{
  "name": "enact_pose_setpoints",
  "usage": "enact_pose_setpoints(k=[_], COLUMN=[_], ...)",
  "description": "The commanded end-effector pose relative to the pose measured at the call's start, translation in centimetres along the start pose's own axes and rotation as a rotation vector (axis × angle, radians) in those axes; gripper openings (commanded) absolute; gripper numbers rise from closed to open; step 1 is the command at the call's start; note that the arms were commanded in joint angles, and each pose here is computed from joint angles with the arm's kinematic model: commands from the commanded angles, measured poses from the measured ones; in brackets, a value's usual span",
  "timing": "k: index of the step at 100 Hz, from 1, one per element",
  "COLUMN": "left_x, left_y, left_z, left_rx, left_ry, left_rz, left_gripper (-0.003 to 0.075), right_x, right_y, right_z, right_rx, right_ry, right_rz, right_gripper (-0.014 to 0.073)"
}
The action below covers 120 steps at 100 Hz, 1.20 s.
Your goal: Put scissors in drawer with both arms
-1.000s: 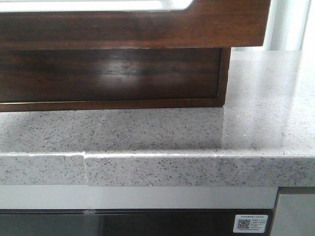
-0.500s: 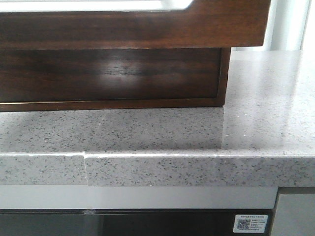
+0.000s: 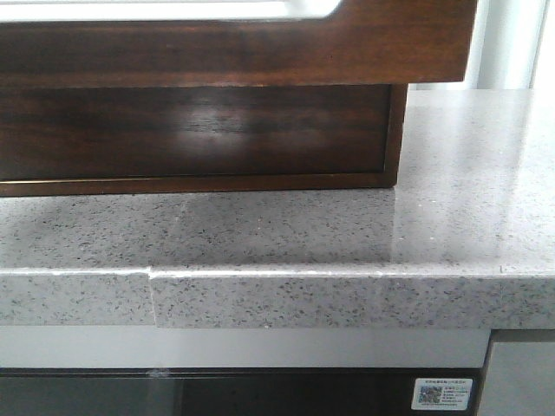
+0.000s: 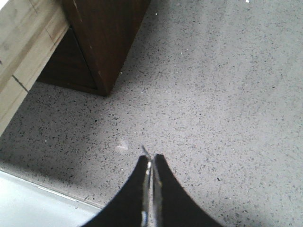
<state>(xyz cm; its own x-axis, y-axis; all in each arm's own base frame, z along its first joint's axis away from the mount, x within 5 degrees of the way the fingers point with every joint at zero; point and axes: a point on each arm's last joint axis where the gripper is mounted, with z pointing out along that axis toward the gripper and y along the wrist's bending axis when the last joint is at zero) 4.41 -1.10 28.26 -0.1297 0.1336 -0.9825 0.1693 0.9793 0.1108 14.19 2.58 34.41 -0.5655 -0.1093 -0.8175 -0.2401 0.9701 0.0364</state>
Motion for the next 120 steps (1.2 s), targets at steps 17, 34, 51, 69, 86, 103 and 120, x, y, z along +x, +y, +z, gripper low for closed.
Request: enact_pose_setpoints(k=[17,34,51,69,86,103,120], left_x=[5.0,7.1,7.3,7.3,7.3,7.3,7.3], left_y=[0.2,0.1,0.1,0.1,0.1,0.1,0.1], left_z=[1.2,1.9,2.0,2.0,2.0,2.0,2.0], left_rx=[-0.102,-0.115,-0.104,-0.104,-0.104,-0.104,-0.104], left_ry=[-0.249,-0.274,-0.271,-0.271,-0.271,-0.271,-0.271], left_rz=[-0.104,-0.105,-0.157,-0.157,-0.157,-0.157,-0.157], left_gripper=[-0.002,-0.002,-0.002,-0.002,-0.002,-0.002,-0.002], right_x=[-1.2,-1.2,-1.2,-1.2,-1.2,-1.2,-0.6], right_y=[-0.1,-0.1,-0.1,-0.1,-0.1,-0.1,0.0], right_z=[-0.6,-0.6,-0.6,-0.6,-0.6,-0.6,-1.7], right_rx=[0.016,0.016,0.016,0.016,0.016,0.016,0.03], right_ry=[-0.095,-0.095,-0.095,-0.095,-0.095,-0.095,-0.142], right_rz=[0.0,0.0,0.0,0.0,0.0,0.0,-0.01], right_gripper=[-0.0069,-0.0069,-0.0069,-0.0069,-0.0069,-0.0069,-0.0069])
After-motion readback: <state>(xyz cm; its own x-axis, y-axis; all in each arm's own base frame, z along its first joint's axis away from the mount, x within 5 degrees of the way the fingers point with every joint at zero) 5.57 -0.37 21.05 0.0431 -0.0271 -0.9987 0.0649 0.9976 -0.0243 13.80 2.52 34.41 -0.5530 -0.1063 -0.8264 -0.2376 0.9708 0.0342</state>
